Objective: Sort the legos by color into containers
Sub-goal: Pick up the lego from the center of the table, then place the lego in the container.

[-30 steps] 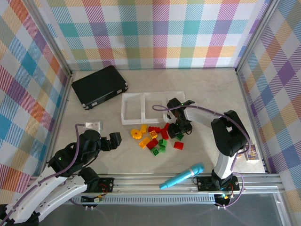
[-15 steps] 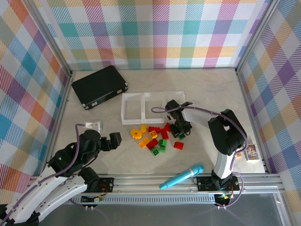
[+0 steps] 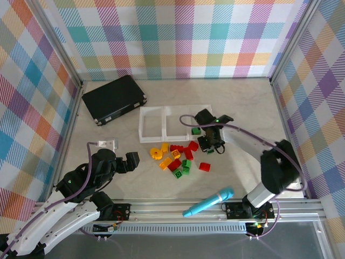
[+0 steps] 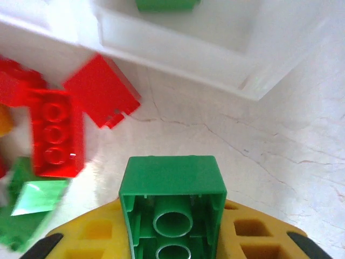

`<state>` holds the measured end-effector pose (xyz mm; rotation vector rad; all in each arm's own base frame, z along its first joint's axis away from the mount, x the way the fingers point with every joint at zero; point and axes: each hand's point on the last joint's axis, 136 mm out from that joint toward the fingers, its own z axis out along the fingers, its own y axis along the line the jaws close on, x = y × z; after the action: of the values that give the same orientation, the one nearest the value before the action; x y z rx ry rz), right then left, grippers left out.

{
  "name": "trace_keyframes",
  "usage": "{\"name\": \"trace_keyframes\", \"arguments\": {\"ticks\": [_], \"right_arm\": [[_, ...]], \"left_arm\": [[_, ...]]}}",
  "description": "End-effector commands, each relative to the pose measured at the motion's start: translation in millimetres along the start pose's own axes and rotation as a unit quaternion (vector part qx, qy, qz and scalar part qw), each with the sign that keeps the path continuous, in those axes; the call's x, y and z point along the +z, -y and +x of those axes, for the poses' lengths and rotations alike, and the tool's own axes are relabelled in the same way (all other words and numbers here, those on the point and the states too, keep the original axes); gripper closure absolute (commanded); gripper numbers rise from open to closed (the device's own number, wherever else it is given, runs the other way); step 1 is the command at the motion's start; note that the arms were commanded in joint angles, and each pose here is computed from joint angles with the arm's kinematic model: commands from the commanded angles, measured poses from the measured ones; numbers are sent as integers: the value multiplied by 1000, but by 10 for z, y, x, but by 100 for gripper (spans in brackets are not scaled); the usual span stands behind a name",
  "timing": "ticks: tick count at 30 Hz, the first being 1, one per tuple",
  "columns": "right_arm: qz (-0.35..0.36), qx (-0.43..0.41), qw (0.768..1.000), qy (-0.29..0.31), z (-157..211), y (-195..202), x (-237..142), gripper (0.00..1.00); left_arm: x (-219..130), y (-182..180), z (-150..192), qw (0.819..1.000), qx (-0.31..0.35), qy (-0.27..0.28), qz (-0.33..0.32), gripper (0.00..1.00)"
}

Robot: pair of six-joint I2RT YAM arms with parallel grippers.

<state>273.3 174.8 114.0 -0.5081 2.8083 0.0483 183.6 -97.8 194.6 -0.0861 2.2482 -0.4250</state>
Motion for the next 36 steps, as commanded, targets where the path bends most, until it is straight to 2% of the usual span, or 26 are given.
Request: {"name": "trace_keyframes", "arguments": {"ticks": [1,7,16,22,29,36], "right_arm": [[-19,17,999,31,-208,-77,-249,77],[9,5,999,40,-756,-14,-230,77],[33,2,999,31,-1364,156,143,76],[35,12,999,20,-1530,274,413,74],[30,28,999,12,-1554,317,653,69],[30,37,999,17,-1502,322,662,55]], "left_arm": [[14,17,25,1000,0,-2,6,0],[25,35,50,1000,-1,-7,12,0],[38,47,63,1000,0,-11,13,0],[45,40,63,1000,3,-11,10,0],[54,52,66,1000,3,-13,12,0],[64,65,69,1000,5,-14,14,1]]}}
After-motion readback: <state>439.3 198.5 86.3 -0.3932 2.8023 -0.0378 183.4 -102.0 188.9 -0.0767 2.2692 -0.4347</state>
